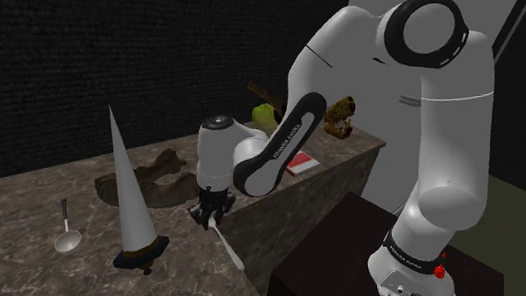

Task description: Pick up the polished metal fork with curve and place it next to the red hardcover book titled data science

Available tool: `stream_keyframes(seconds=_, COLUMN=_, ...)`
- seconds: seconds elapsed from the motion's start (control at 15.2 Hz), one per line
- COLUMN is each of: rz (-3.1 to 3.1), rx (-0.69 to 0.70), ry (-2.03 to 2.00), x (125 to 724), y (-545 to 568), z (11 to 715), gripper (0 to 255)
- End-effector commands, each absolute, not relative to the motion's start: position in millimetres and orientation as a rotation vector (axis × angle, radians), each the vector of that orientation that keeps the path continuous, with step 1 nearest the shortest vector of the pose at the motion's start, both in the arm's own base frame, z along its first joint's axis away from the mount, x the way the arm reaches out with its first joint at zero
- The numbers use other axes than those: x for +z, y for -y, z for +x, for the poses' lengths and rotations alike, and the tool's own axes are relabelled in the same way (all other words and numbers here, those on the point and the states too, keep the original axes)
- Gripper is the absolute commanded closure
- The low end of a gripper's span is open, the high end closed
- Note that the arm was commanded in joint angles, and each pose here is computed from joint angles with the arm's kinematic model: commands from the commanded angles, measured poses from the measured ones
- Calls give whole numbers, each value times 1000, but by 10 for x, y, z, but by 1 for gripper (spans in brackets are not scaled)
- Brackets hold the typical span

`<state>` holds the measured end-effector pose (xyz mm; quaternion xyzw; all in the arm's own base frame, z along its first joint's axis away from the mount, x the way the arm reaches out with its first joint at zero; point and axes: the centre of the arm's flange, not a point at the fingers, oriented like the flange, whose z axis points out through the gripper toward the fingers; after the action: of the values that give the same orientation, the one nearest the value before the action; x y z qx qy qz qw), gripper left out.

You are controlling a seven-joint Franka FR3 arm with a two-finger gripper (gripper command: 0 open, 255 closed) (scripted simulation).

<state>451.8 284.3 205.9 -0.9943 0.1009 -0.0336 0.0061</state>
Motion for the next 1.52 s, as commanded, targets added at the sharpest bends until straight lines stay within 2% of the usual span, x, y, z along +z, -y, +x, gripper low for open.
stream_keyframes(seconds=0.0, rz=-3112, rx=-105, ry=-313, x=2042, y=-2598, z=4676, gripper=255)
stream_keyframes(seconds=1.45, rz=-3112, rx=-105, ry=-313, x=2049, y=-183, z=6288, gripper=255)
